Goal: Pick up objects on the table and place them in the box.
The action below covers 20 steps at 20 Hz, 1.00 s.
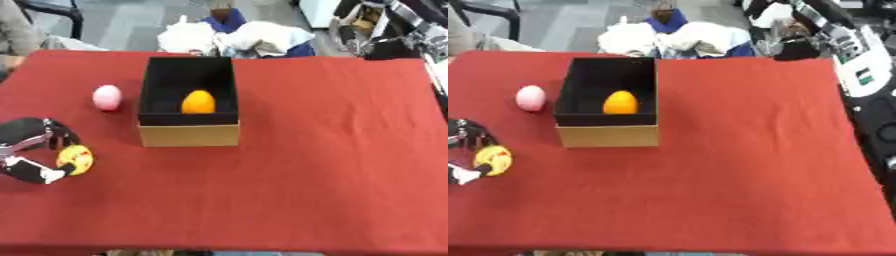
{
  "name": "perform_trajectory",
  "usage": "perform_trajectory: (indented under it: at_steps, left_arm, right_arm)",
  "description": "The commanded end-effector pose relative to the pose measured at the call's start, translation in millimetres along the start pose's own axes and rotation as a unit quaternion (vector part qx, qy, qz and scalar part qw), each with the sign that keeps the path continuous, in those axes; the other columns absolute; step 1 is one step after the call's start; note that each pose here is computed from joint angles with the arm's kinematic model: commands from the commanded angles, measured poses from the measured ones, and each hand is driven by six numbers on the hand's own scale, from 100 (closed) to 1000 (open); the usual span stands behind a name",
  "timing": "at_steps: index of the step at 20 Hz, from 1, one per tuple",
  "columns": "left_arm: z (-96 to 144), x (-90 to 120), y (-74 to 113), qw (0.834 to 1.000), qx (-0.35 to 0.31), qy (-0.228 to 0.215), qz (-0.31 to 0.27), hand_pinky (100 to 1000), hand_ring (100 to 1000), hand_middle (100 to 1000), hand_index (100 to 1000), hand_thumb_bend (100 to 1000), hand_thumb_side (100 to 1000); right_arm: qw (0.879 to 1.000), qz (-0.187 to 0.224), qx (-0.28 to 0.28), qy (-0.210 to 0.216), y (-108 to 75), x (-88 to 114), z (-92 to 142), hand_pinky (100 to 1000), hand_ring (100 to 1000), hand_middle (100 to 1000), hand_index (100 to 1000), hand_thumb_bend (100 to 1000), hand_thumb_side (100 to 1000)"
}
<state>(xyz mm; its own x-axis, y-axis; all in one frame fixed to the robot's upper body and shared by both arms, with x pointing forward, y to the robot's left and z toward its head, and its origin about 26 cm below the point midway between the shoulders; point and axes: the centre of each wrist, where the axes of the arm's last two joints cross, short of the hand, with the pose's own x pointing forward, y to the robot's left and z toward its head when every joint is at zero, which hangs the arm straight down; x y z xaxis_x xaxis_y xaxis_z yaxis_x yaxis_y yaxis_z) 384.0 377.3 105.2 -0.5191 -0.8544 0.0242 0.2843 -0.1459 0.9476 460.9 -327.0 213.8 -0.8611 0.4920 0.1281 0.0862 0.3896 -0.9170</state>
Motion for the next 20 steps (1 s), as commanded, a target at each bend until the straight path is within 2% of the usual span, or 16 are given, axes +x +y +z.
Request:
perform_trajectory:
  at_steps: [1, 4, 6, 9, 13, 14, 15, 18, 20]
  left_arm:
    - [4.5, -6.5, 14.9, 0.999, 0.036, 0.007, -0.006, 432, 472, 502, 688, 184, 282]
    - [5.7, -6.1, 19.9, 0.997, 0.074, 0.01, 0.0, 329, 371, 401, 564, 108, 251]
    - [7.7, -5.9, 25.2, 0.994, 0.104, 0.014, 0.006, 281, 320, 350, 509, 100, 236]
    - [11.7, -4.8, 37.5, 0.99, 0.138, 0.014, 0.007, 265, 309, 337, 495, 100, 224]
    - [19.2, -3.2, 68.3, 0.983, 0.184, 0.009, -0.005, 264, 308, 336, 494, 111, 198]
    - [19.7, -2.9, 75.3, 0.981, 0.196, 0.008, -0.005, 264, 308, 337, 494, 100, 253]
    - [19.5, -2.7, 83.9, 0.978, 0.21, 0.008, -0.003, 262, 308, 336, 493, 131, 175]
    - [14.9, -0.9, 108.4, 0.969, 0.247, -0.002, -0.002, 266, 310, 339, 496, 167, 151]
    - [8.6, 1.8, 122.0, 0.964, 0.265, -0.014, -0.002, 273, 344, 344, 502, 209, 130]
  right_arm:
    - [0.999, 0.03, 0.025, -0.033, -19.5, 0.4, 0.1, 688, 612, 625, 703, 100, 100]
    - [0.999, 0.03, 0.025, -0.032, -19.8, 0.1, 0.8, 687, 612, 625, 703, 100, 100]
    - [0.999, 0.029, 0.025, -0.031, -19.6, 0.0, 1.4, 687, 612, 625, 703, 100, 100]
    - [0.999, 0.029, 0.025, -0.031, -19.5, -0.1, 1.8, 687, 612, 625, 703, 100, 100]
    - [0.999, 0.028, 0.025, -0.031, -18.8, 0.0, 1.8, 688, 612, 624, 703, 100, 100]
    - [0.999, 0.028, 0.025, -0.032, -18.4, 0.2, 1.4, 688, 612, 624, 703, 100, 100]
    - [0.999, 0.027, 0.025, -0.033, -17.7, 0.5, 0.5, 688, 612, 624, 702, 100, 100]
    - [0.999, 0.024, 0.027, -0.039, -15.6, 2.0, -4.5, 688, 612, 624, 702, 100, 100]
    - [0.998, 0.022, 0.029, -0.044, -13.9, 3.2, -8.6, 688, 613, 622, 702, 100, 100]
